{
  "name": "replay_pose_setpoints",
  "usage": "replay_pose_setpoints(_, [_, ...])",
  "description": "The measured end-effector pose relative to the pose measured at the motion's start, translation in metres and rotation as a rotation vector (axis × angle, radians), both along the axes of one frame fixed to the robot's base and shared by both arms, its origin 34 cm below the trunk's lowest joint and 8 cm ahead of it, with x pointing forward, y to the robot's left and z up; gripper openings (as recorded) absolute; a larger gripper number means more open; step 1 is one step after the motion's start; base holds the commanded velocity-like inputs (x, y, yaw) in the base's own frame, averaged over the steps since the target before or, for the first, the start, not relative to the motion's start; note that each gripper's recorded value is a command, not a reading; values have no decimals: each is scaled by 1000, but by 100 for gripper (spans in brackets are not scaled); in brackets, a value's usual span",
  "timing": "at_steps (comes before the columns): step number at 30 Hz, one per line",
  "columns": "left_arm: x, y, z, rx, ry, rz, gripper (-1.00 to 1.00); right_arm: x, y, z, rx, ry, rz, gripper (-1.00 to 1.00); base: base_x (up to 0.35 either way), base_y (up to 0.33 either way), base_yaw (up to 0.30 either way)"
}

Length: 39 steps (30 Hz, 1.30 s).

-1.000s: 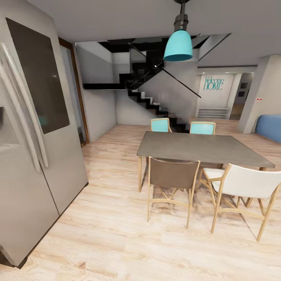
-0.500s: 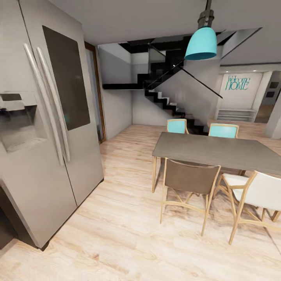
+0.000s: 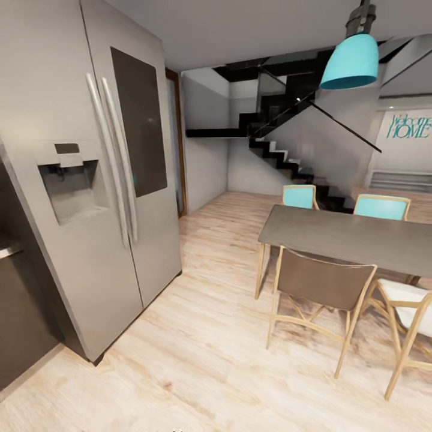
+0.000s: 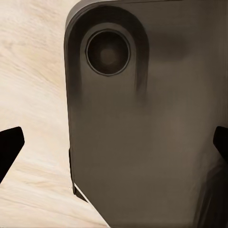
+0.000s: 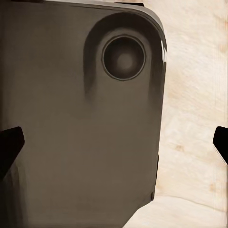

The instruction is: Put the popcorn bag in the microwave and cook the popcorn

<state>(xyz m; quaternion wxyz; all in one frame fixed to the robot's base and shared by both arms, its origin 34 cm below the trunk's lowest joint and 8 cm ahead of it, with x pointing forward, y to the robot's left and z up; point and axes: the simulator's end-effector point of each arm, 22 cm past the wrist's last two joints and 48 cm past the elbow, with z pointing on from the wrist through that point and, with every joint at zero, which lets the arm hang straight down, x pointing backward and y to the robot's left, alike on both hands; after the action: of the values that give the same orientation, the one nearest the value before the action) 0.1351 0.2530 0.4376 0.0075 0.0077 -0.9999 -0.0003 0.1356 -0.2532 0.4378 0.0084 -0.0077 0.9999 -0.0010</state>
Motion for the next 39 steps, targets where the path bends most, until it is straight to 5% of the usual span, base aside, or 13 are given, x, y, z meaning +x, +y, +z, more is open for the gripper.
replay_pose_setpoints(39, [0,0,0,0,0,0,100,2,0,0,0,-8,-1,100,0,0,277])
